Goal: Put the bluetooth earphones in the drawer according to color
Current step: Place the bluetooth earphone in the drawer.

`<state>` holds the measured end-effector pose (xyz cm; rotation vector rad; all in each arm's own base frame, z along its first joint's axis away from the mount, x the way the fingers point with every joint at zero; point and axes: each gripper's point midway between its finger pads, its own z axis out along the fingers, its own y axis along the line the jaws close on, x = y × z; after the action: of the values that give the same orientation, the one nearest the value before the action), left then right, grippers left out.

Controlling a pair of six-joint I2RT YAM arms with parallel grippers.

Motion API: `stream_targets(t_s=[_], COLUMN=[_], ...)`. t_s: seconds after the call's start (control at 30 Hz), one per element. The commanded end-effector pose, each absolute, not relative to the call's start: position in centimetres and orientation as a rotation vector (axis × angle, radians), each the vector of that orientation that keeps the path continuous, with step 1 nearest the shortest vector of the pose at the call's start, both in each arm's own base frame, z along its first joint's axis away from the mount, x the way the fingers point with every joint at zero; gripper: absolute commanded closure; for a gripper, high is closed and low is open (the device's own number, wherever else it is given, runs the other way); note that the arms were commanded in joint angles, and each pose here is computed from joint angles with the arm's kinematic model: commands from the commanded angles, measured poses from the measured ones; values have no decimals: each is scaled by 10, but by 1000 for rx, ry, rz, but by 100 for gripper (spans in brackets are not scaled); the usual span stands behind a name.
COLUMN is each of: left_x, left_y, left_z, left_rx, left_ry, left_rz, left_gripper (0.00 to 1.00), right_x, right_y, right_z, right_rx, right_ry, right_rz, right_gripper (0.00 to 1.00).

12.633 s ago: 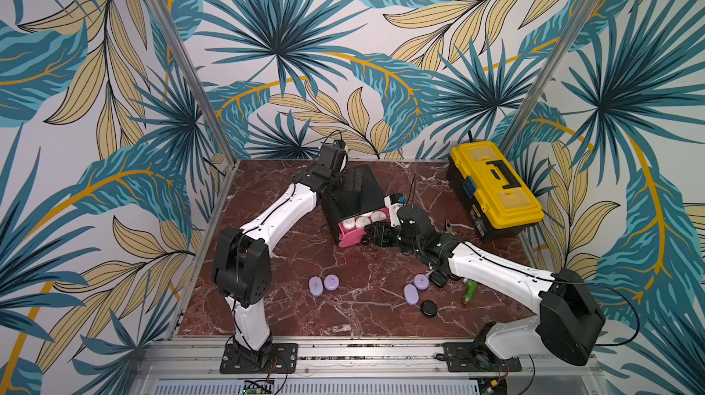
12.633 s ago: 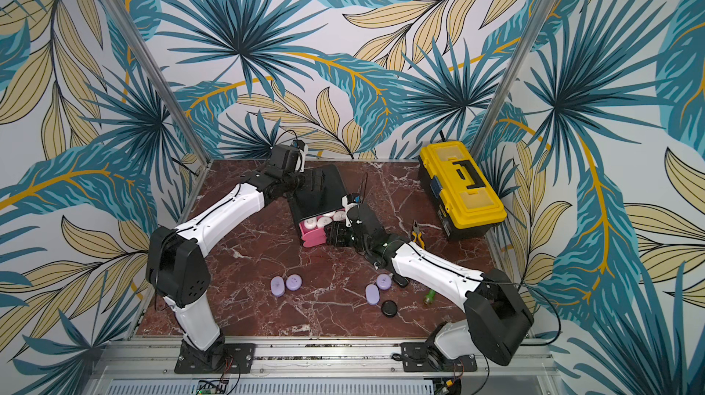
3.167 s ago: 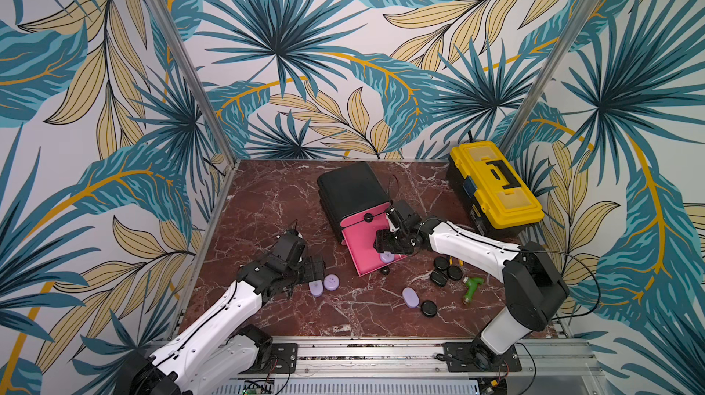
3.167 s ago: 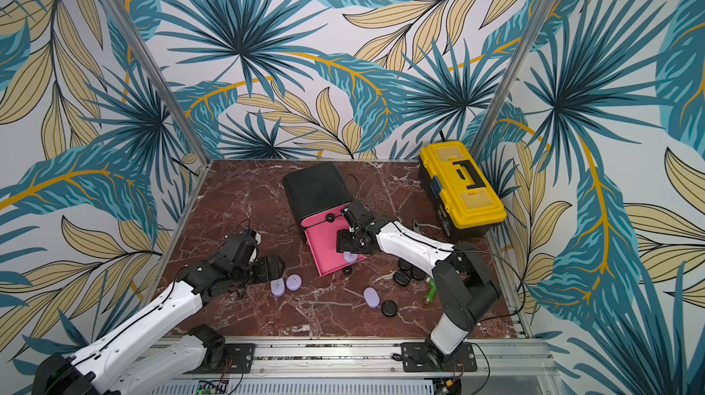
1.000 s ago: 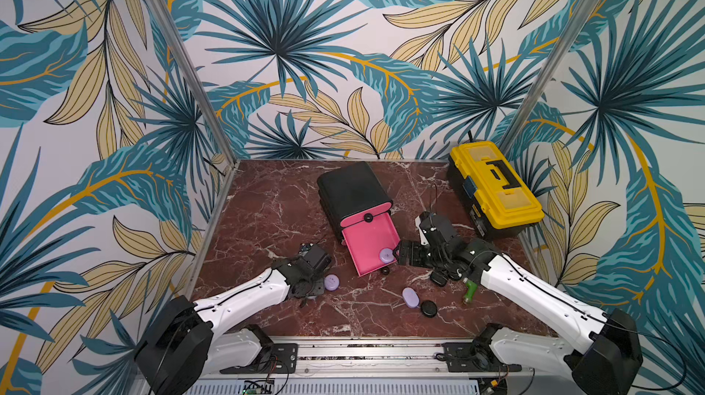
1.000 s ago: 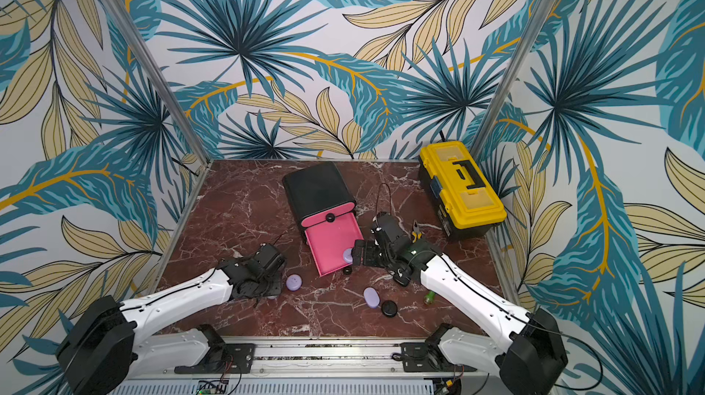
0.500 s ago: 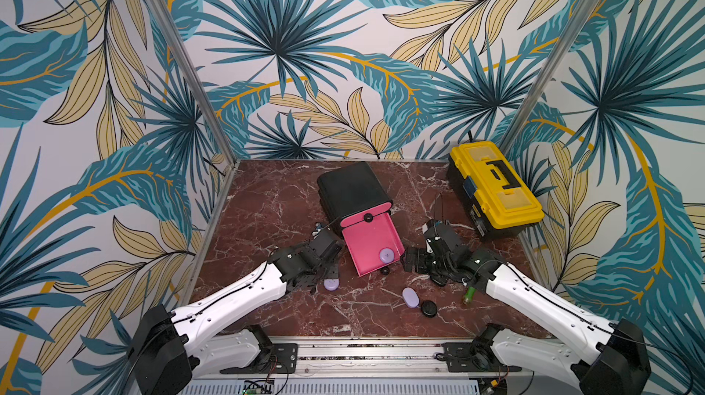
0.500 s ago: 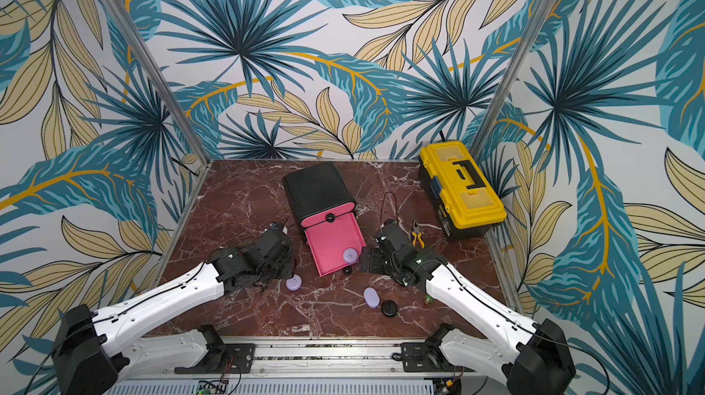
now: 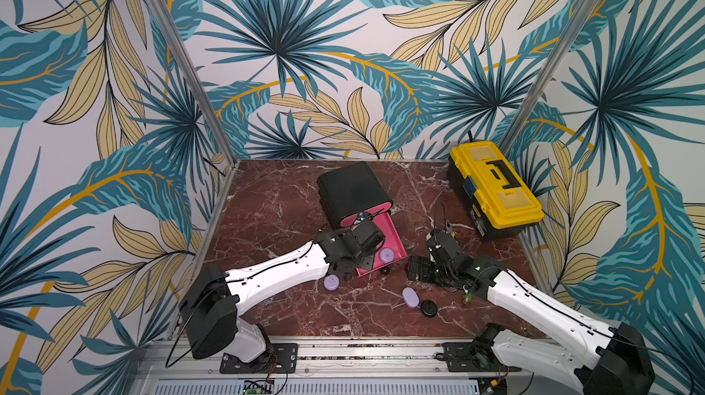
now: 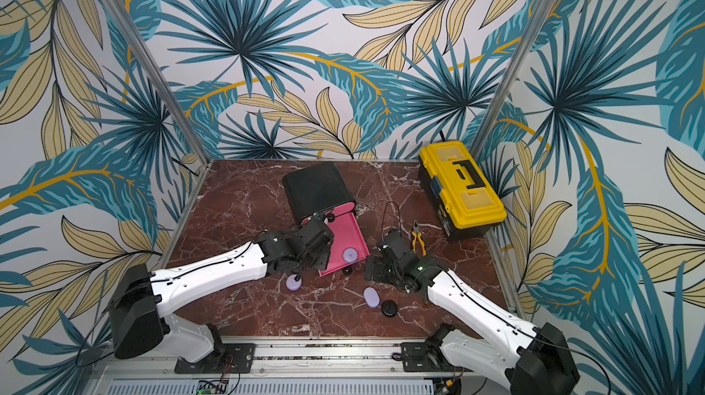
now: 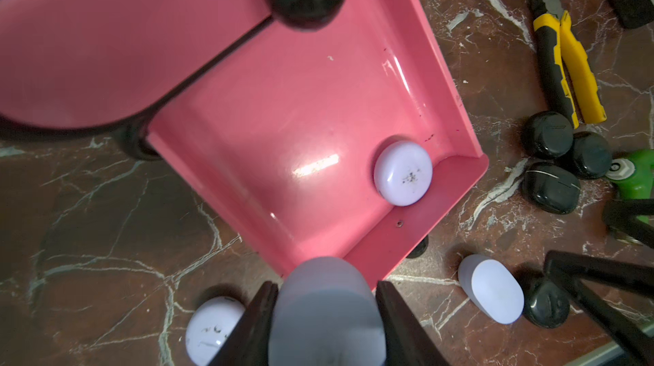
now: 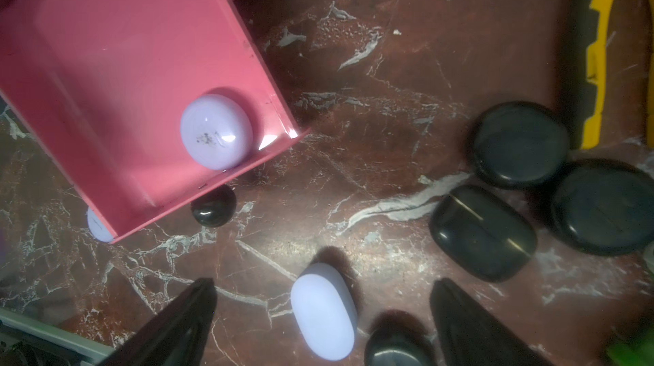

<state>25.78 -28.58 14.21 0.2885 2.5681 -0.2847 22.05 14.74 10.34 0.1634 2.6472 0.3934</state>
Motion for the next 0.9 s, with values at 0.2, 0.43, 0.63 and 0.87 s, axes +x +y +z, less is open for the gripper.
stream_targets(t_s=[0.2,0.43,0.63,0.87], left_x=[284,288,285,274], left_y=[-317,-318,-315,-306], left_z=[131,111,117,152], left_rx=[375,387,389,367], left_ry=[2523,2553,2558,2523], left_rz=[-239,-176,-179,-263], left_gripper=[70,66,36,10], right_x=[213,212,212,209], right_y=[138,138,138,146], right_z=[94,92,90,87], right_rx=[192,191,191,153], right_ry=[2666,2670,2679,2706], right_rz=[359,361,349,397], right_gripper=[0,0,1,1])
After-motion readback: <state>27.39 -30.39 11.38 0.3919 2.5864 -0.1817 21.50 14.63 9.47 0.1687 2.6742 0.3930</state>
